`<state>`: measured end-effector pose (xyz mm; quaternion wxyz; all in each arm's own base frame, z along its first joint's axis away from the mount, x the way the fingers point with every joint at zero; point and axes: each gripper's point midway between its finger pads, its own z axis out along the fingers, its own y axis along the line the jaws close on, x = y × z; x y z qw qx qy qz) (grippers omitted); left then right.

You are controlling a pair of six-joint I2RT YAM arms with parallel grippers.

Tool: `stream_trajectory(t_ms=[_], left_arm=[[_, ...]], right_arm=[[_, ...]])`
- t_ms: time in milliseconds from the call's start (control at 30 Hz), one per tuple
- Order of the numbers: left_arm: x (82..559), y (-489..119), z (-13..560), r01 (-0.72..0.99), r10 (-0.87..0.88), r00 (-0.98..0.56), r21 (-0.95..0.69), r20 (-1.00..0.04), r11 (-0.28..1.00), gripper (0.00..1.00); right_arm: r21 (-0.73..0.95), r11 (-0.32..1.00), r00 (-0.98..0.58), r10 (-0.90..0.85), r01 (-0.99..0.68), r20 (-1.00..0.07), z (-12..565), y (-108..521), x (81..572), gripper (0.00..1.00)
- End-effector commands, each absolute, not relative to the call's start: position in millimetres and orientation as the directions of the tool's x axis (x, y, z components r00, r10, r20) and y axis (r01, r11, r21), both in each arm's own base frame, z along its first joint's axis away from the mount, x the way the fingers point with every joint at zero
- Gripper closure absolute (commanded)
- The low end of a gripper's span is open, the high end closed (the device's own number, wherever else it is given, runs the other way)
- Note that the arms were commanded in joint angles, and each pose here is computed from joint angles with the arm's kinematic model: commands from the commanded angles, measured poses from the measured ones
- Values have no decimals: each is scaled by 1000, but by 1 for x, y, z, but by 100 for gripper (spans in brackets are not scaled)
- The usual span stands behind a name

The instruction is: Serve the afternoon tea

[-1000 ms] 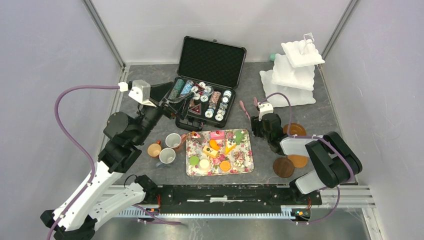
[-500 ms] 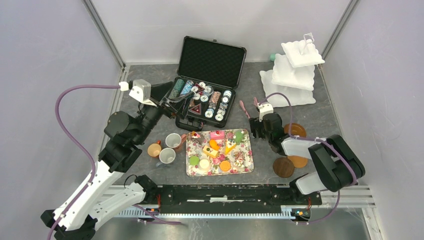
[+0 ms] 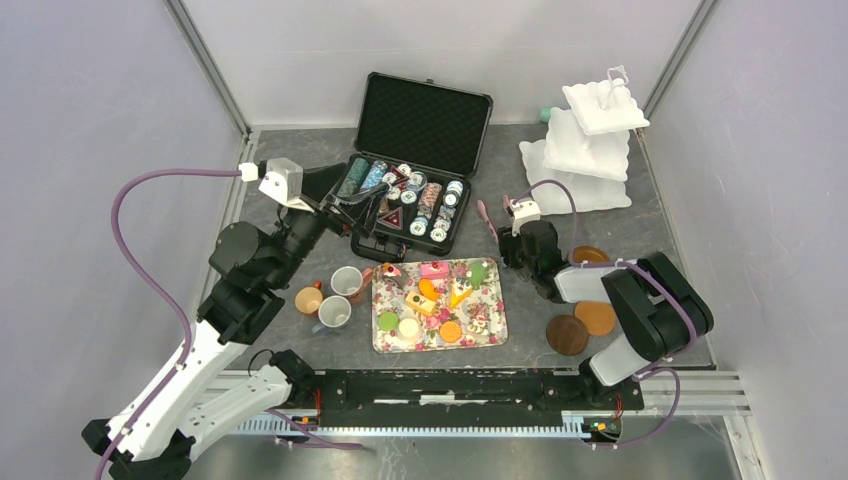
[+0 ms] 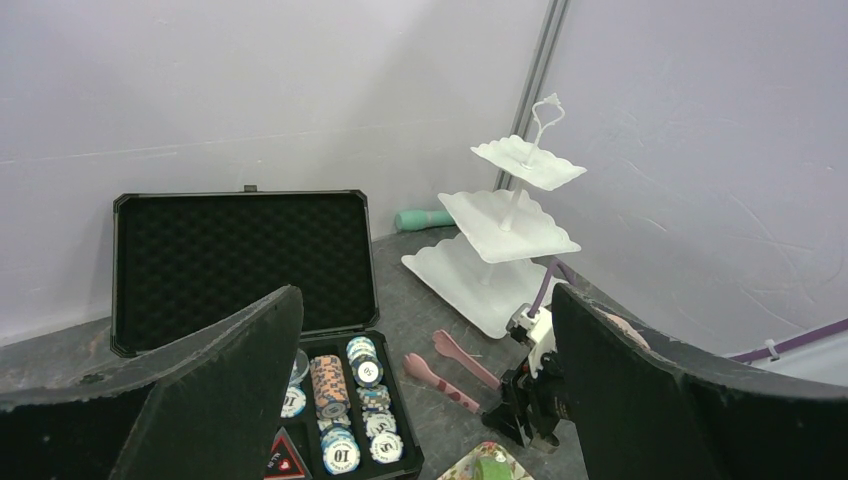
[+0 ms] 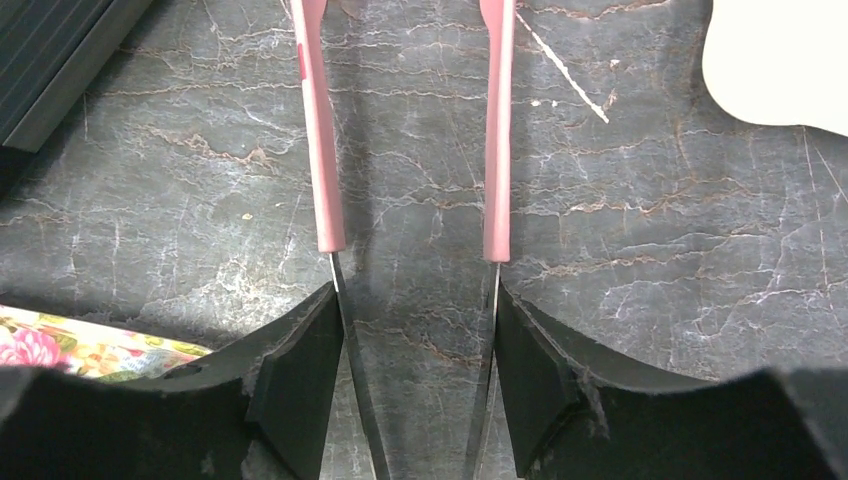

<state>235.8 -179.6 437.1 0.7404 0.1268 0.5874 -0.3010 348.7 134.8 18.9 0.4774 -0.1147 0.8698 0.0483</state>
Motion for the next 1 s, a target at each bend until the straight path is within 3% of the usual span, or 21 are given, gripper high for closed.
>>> stream_trajectory(t_ms=[0,333,533,767,967], left_arm=[[230,-180,451,619,-346,150,-185,-926,763,0],[232,-180,450,616,-342,149,-183,-928,766,0],[231,-180,450,617,-343,150,-183,-927,765,0],[232,-183,448,623,-339,140,-183,-930,761,0],[235,-188,444,627,-334,124,-187,-934,756,0]], right_arm=[[-35,970,-511,-156,-239,-846,29,131,348,41],[-9,960,-548,-168,-281,-819,80,134,333,50],[33,919,-615,-235,-392,-753,108,134,284,52],[256,821,-685,-207,-510,-698,132,155,214,54],[338,816,-764,-182,-469,-619,130,154,183,55]])
